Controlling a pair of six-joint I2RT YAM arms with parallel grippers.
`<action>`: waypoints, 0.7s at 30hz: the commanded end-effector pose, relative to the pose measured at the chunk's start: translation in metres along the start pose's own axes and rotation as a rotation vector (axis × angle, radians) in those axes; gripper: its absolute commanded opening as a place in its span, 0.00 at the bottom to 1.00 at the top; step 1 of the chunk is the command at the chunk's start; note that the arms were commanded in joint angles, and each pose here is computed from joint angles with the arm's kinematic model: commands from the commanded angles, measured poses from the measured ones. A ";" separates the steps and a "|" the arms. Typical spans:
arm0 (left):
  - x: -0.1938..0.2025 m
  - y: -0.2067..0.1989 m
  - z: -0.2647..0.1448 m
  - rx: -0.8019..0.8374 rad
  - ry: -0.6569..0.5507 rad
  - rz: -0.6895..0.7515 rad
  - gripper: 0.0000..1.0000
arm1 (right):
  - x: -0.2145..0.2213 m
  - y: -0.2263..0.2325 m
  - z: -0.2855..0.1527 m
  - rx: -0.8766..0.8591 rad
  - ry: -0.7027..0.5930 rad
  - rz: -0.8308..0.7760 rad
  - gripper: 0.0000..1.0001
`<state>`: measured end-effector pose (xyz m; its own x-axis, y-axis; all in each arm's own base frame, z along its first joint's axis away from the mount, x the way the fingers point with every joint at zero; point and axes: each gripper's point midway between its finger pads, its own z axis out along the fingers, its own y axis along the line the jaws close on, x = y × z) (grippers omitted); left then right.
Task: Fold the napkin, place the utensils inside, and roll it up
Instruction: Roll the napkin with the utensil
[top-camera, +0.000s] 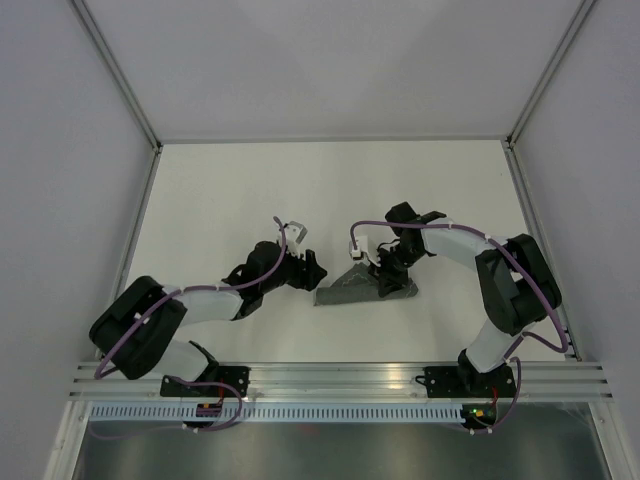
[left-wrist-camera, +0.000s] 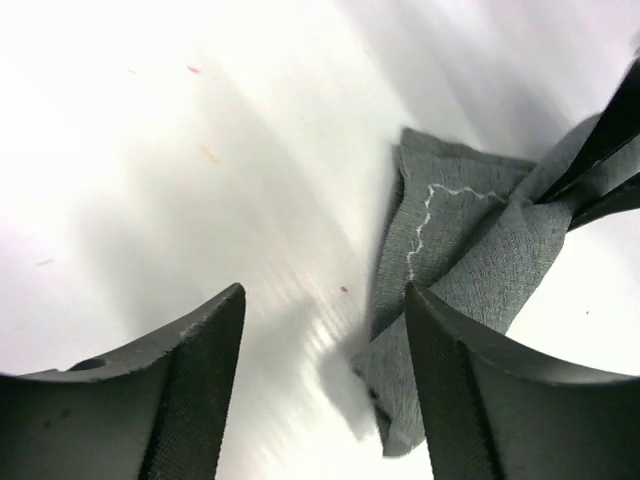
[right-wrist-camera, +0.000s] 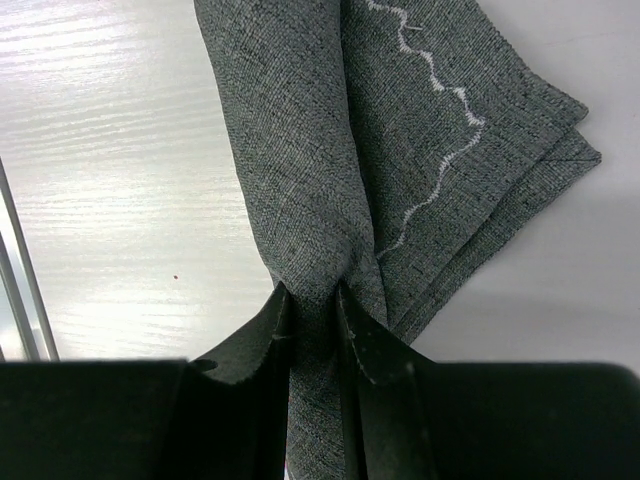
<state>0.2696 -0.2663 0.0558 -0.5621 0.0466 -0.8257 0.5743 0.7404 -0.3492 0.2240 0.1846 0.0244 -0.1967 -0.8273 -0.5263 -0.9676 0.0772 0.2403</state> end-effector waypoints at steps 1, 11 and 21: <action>-0.066 0.011 -0.029 -0.102 -0.299 0.079 0.71 | 0.036 0.017 0.004 -0.098 0.140 0.070 0.05; -0.074 -0.045 -0.054 -0.102 -0.395 0.570 0.83 | 0.031 0.012 0.009 -0.191 0.158 0.149 0.04; -0.018 -0.118 -0.004 -0.001 -0.241 0.940 0.98 | 0.031 0.003 0.012 -0.216 0.168 0.199 0.04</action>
<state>0.2029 -0.3315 0.1022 0.1314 0.4237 -0.8962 0.7744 0.5205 0.3596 0.2276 0.1861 0.0234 -0.3350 -0.8378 -0.4310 -0.8818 0.1177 0.4567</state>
